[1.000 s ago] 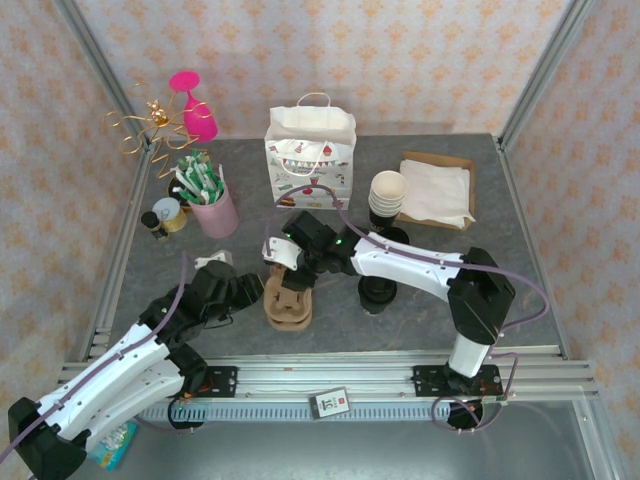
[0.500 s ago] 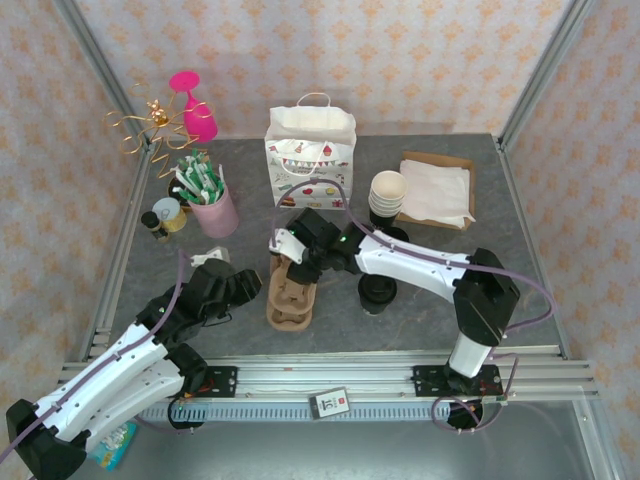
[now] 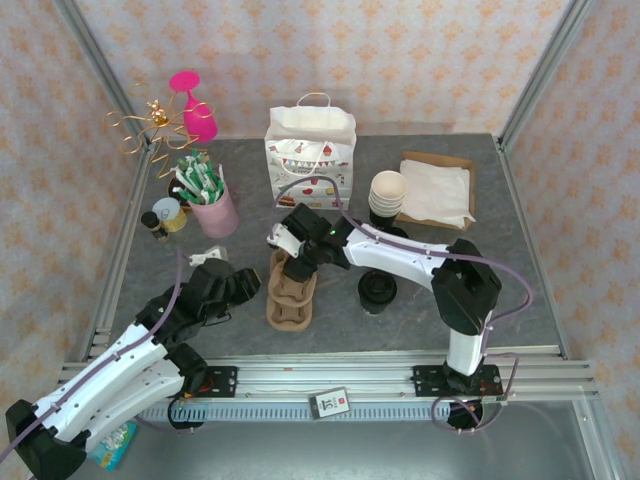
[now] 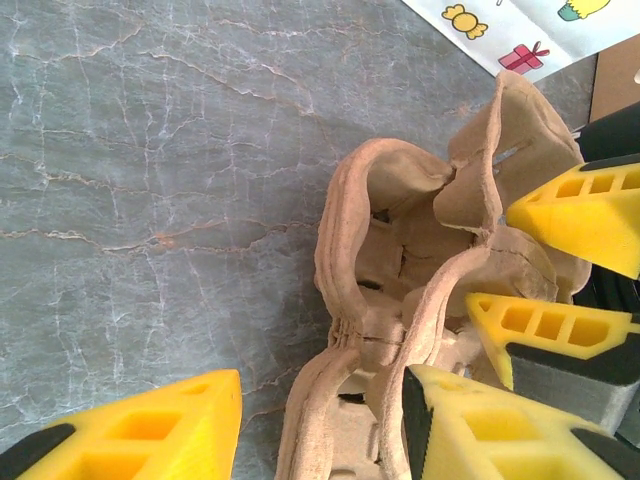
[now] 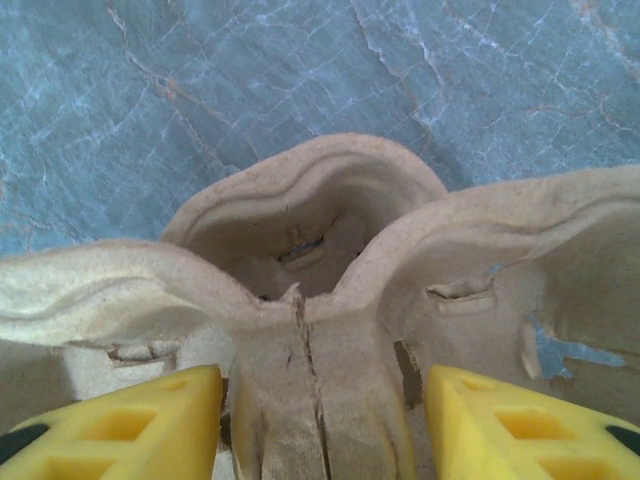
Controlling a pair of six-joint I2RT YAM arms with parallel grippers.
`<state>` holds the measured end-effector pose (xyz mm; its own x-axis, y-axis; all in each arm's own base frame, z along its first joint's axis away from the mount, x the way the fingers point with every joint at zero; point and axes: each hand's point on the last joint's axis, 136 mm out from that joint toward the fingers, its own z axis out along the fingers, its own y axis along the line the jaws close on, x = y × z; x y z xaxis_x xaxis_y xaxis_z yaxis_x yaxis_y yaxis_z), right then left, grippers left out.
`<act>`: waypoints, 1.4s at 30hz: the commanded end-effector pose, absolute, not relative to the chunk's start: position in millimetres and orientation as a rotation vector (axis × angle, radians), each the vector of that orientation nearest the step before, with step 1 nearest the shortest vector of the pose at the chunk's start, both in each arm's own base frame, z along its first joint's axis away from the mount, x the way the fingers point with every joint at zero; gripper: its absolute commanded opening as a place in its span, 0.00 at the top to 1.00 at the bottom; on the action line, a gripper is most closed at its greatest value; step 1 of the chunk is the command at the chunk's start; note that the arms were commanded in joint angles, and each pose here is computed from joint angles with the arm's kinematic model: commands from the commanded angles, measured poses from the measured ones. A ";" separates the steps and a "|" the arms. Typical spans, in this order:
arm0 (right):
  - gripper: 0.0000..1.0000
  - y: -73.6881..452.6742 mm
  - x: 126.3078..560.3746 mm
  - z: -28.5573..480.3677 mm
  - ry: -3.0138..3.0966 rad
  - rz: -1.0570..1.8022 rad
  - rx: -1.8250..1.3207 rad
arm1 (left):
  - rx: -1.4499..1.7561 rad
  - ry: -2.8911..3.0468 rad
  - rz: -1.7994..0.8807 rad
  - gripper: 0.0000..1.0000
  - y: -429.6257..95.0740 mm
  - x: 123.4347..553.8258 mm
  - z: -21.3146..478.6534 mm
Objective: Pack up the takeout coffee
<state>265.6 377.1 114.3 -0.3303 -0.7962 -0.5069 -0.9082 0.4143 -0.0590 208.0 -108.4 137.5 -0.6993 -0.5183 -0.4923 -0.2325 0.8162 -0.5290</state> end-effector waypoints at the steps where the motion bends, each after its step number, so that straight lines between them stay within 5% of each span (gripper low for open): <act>1: 0.40 381.1 276.4 144.9 2.168 0.309 -1.364 | -0.572 2.316 -0.560 0.52 -103.3 211.4 150.5; 5: 0.31 376.1 281.3 155.5 2.183 0.281 -1.320 | -0.570 2.313 -0.557 0.52 -102.9 211.7 152.0; 8: 0.11 372.9 281.6 161.4 2.205 0.264 -1.309 | -0.569 2.307 -0.557 0.52 -102.7 212.3 155.0; 17: 0.00 362.8 280.5 201.9 2.151 0.339 -1.125 | -0.570 2.301 -0.544 0.52 -100.2 212.2 156.5; 26: 0.00 340.9 284.4 198.7 2.223 0.352 -0.856 | -0.576 2.282 -0.525 0.52 -96.6 214.3 160.4; 34: 0.18 352.7 247.7 151.0 2.283 0.344 -1.314 | -0.604 2.253 -0.511 0.51 -90.1 214.1 163.1; 42: 0.21 362.6 252.9 131.4 2.237 0.258 -1.468 | -0.620 2.235 -0.496 0.51 -84.5 212.4 164.6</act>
<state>251.6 358.8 127.3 -0.3908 -0.7858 -0.4794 -0.8798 0.4720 -0.0565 212.7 -94.9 158.2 -0.6321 -0.5475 -0.5484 -0.2458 0.8128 -0.5282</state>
